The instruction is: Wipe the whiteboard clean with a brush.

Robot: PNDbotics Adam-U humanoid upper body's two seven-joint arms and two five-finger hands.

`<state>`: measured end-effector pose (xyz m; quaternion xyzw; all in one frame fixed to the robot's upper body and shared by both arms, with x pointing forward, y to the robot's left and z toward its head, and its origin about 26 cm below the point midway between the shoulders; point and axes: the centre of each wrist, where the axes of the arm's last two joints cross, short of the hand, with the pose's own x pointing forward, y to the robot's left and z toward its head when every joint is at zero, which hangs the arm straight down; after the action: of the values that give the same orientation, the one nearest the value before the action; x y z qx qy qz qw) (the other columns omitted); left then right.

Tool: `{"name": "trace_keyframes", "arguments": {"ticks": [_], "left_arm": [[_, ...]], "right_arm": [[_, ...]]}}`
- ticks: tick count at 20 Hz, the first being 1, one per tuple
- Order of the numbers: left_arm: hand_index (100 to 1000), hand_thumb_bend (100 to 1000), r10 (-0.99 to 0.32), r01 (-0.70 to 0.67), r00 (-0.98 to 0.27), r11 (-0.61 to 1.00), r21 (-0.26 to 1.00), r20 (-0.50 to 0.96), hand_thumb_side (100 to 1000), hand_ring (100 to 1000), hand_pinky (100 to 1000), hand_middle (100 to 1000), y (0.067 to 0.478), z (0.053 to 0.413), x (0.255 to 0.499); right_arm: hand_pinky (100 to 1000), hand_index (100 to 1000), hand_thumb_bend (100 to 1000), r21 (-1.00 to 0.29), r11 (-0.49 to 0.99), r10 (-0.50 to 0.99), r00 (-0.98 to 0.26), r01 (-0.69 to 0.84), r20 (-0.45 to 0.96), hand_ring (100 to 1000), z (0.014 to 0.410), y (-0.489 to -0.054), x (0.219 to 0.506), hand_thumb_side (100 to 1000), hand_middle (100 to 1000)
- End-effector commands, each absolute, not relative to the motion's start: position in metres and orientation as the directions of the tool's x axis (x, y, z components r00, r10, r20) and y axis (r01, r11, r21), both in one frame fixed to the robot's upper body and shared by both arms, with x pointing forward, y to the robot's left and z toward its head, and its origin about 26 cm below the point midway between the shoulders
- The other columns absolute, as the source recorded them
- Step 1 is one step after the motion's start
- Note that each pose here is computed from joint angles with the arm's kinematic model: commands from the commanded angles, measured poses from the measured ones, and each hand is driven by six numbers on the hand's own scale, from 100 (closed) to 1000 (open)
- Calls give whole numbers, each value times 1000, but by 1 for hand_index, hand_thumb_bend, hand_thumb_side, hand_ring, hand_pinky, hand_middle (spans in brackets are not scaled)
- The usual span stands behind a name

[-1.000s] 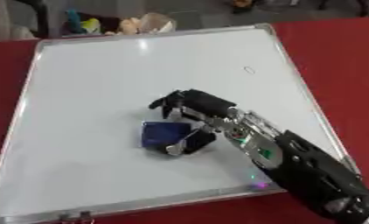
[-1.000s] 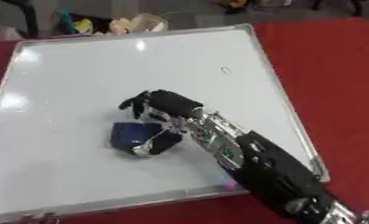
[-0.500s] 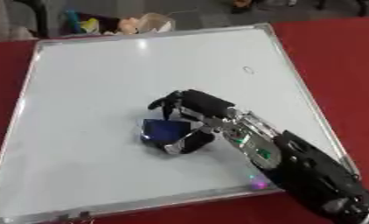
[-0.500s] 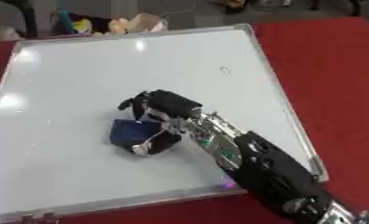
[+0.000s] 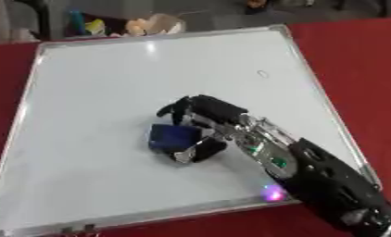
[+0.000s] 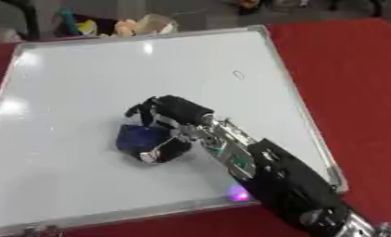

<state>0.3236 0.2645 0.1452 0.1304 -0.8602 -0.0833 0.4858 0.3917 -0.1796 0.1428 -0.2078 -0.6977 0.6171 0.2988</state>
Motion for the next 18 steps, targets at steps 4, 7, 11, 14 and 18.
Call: {"name": "trace_keyframes", "arguments": {"ticks": [4,7,11,14,18], "left_arm": [[645,301,-306,-141,-515,951,273,800,919,582,420,516,264,152,324],[645,301,-306,-140,-514,951,274,801,919,583,420,516,264,152,324],[645,301,-306,-140,-514,952,274,802,919,583,420,516,264,151,324],[645,301,-306,-139,-513,952,274,802,919,583,420,516,264,151,324],[645,301,-307,-140,-511,951,274,803,919,583,420,516,264,151,323]], "right_arm": [[426,867,271,-985,119,686,-707,-125,172,626,128,-188,392,399,507],[424,865,261,-985,123,689,-704,-118,171,624,129,-189,392,395,504],[420,864,259,-985,132,694,-699,-107,169,621,132,-191,392,394,500],[417,863,241,-985,141,699,-695,-96,168,619,135,-192,392,379,498],[417,863,224,-985,151,709,-685,-81,165,619,139,-195,392,366,497]]}}
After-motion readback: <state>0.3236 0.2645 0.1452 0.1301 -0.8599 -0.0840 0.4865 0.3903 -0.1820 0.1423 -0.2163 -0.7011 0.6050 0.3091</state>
